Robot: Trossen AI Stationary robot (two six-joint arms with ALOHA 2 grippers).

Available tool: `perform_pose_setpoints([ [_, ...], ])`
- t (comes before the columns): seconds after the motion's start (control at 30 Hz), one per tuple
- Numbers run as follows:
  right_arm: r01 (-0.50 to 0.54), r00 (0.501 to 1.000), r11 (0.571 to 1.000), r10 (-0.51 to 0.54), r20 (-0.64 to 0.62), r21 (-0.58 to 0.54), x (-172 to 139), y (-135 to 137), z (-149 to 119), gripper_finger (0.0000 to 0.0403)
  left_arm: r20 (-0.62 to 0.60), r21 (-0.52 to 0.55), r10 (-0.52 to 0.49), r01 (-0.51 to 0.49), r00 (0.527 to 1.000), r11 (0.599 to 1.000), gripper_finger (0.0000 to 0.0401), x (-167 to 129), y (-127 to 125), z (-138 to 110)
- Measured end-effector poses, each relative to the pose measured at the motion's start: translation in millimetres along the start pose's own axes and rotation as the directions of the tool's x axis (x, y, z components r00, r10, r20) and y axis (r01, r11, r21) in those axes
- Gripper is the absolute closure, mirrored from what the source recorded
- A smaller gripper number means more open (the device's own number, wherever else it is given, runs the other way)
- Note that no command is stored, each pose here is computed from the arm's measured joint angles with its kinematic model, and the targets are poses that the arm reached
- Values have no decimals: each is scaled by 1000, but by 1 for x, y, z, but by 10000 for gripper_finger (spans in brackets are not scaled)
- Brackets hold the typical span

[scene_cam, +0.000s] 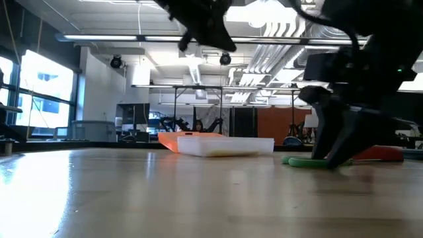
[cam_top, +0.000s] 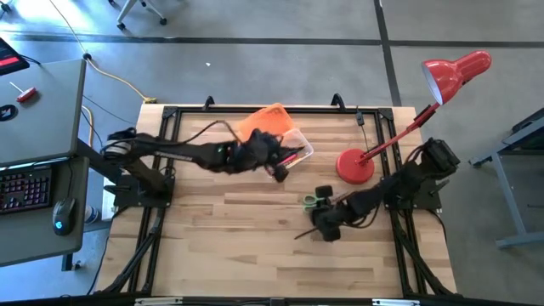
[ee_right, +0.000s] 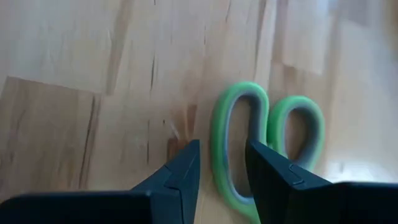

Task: Pick & place school supplies into a supply box
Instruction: Put the green scissors into the orange supply box

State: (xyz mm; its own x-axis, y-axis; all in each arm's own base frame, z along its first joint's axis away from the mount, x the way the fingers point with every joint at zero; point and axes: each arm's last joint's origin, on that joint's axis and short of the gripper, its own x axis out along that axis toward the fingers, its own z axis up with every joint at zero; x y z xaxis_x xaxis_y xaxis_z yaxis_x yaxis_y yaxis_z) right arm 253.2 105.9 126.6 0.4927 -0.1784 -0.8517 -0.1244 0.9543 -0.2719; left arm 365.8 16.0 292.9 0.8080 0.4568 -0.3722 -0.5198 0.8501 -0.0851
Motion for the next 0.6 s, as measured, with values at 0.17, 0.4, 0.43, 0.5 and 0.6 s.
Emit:
perform_pose_setpoints([
  [0.17, -29, 999, 999, 29, -14, 16, 5, -7, 1, 295, 11, 70, 80, -80, 997, 994, 364, -39, -37, -14],
  [0.4, -43, 999, 996, 42, -16, -81, 15, -11, 3, 318, 149, 97, 195, -211, 969, 973, 375, -91, -85, -36],
  [0.43, -43, 999, 995, 42, -14, -95, 16, -12, 3, 330, 174, 98, 216, -235, 961, 967, 378, -98, -89, -37],
  [0.5, -62, 998, 992, 61, -14, -114, 19, -13, 3, 358, 218, 84, 247, -271, 944, 959, 380, -113, -95, -38],
  [0.6, -102, 995, 988, 101, -15, -115, 21, -17, 4, 393, 275, 29, 268, -287, 923, 958, 376, -130, -101, -35],
])
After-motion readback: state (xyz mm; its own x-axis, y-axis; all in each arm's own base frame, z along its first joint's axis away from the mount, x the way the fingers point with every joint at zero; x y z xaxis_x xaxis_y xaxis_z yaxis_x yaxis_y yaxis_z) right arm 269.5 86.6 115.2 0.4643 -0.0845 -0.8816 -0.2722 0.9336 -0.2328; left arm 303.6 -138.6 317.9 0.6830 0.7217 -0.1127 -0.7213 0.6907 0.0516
